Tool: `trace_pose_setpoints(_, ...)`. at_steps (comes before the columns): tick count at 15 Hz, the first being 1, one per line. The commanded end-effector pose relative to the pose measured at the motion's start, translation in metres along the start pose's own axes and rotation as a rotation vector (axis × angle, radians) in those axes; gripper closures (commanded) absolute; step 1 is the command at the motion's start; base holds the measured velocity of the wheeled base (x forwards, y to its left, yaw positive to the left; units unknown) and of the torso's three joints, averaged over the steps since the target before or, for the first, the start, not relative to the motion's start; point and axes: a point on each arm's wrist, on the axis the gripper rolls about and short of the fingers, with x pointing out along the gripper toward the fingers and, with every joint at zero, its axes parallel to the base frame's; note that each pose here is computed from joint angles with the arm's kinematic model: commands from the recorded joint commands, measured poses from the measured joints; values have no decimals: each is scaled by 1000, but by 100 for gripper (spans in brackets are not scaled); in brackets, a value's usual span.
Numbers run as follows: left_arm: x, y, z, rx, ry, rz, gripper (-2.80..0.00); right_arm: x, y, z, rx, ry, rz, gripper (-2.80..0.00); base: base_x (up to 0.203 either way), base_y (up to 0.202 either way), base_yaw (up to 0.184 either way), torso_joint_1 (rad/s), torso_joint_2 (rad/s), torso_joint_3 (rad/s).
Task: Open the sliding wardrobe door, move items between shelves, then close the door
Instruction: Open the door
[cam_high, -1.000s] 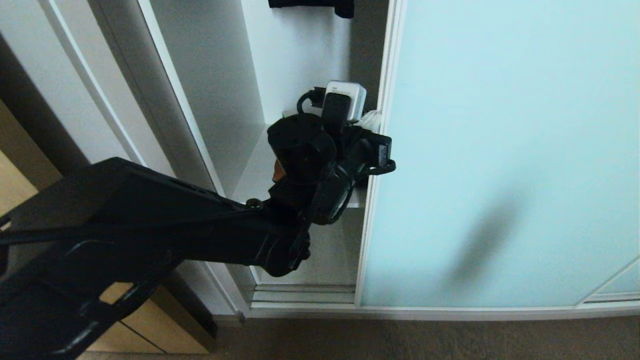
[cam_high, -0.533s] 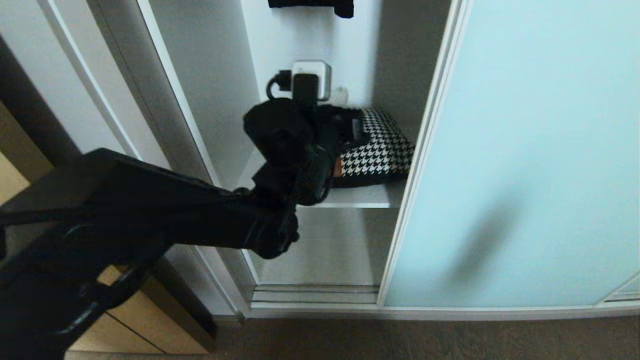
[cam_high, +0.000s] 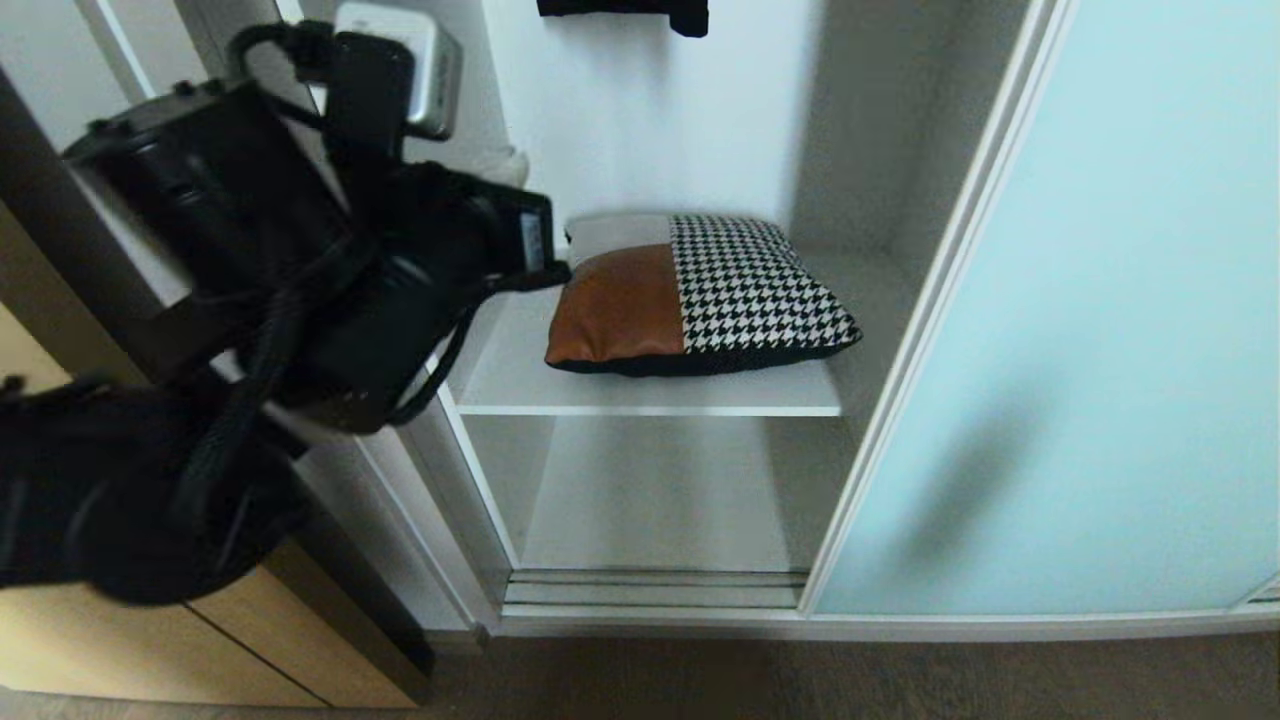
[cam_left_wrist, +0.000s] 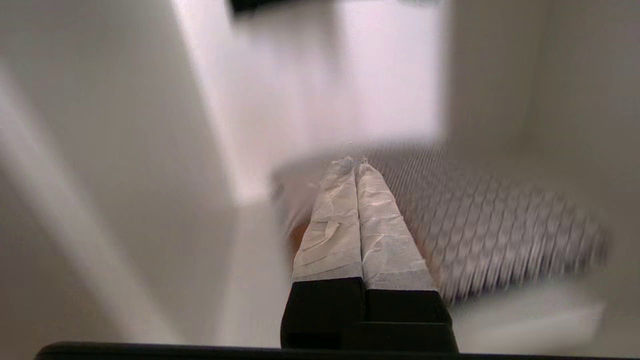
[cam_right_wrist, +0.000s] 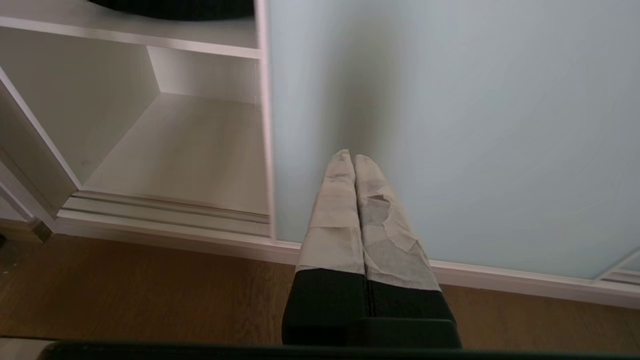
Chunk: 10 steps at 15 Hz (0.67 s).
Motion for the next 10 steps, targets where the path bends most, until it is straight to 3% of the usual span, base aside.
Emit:
trace_pose_setpoints(1, -54, 31, 21, 5, -17, 42, 0, 0, 0, 0, -1, -3, -1, 0, 0, 0, 0, 0, 0, 0)
trace_pose_setpoints(5, -150, 67, -12, 73, 137, 189, 0, 0, 0, 0, -1, -3, 1, 0, 0, 0, 0, 0, 0, 0)
trace_pose_setpoints(10, -231, 107, -26, 86, 136, 497, 0, 0, 0, 0, -1, -3, 1, 0, 0, 0, 0, 0, 0, 0)
